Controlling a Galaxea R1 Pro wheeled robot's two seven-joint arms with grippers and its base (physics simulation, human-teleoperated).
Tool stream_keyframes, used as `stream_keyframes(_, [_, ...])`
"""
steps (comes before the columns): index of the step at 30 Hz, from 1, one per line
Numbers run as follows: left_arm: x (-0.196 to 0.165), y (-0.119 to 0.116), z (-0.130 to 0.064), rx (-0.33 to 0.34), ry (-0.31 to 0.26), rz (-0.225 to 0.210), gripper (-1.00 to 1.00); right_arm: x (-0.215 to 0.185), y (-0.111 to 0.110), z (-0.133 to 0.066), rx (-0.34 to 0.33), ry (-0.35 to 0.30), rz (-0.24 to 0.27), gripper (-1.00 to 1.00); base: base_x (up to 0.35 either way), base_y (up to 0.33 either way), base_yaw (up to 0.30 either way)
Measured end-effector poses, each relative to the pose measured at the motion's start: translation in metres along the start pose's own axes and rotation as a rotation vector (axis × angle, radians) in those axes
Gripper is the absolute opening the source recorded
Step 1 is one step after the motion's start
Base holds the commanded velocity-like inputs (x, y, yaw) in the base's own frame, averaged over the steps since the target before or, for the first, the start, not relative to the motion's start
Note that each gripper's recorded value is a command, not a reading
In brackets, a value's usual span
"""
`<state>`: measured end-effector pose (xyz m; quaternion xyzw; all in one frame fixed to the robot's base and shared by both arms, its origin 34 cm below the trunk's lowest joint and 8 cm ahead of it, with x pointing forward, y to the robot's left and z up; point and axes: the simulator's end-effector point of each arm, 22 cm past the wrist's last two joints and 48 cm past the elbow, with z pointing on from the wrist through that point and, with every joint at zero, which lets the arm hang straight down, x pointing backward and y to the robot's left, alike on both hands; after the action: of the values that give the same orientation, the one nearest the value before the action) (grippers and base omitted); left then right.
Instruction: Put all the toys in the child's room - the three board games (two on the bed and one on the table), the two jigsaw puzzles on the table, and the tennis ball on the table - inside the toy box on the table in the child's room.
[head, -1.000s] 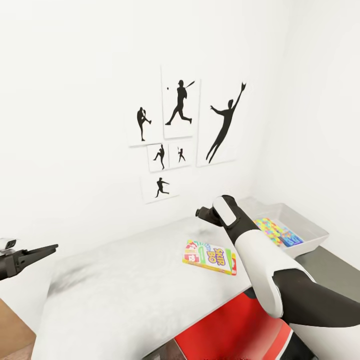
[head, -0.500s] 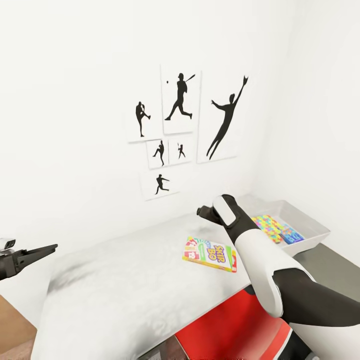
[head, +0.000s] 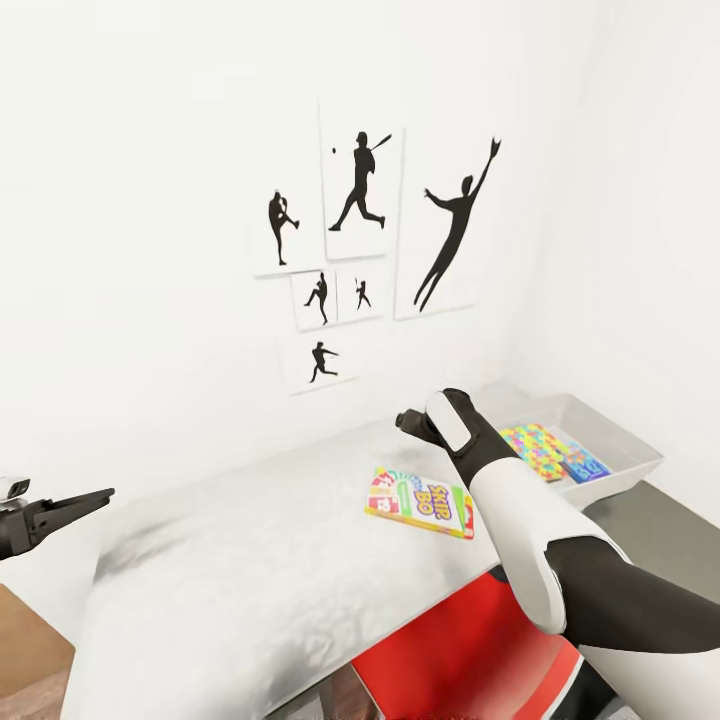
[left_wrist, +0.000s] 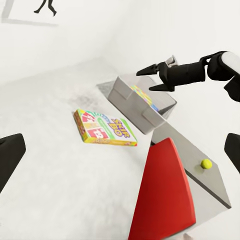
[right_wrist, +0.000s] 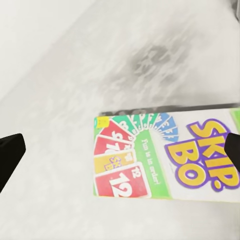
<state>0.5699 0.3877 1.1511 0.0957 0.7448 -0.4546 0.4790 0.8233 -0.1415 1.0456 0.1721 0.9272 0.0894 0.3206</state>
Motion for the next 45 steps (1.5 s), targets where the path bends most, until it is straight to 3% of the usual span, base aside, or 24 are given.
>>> stream_keyframes(21, [0.011, 0.012, 0.005, -0.011, 0.020, -0.027, 1.00, 0.008, -0.007, 0.020, 0.016, 0.005, 0.012, 1.00, 0.000, 0.000, 0.000])
stream_keyframes(34, [0.018, 0.020, 0.008, -0.018, 0.033, -0.044, 1.00, -0.001, -0.024, 0.031, 0.080, -0.045, -0.036, 1.00, 0.000, 0.000, 0.000])
stream_keyframes(45, [0.024, 0.026, 0.010, -0.024, 0.045, -0.058, 1.00, -0.003, -0.029, 0.041, 0.096, -0.073, -0.034, 1.00, 0.000, 0.000, 0.000])
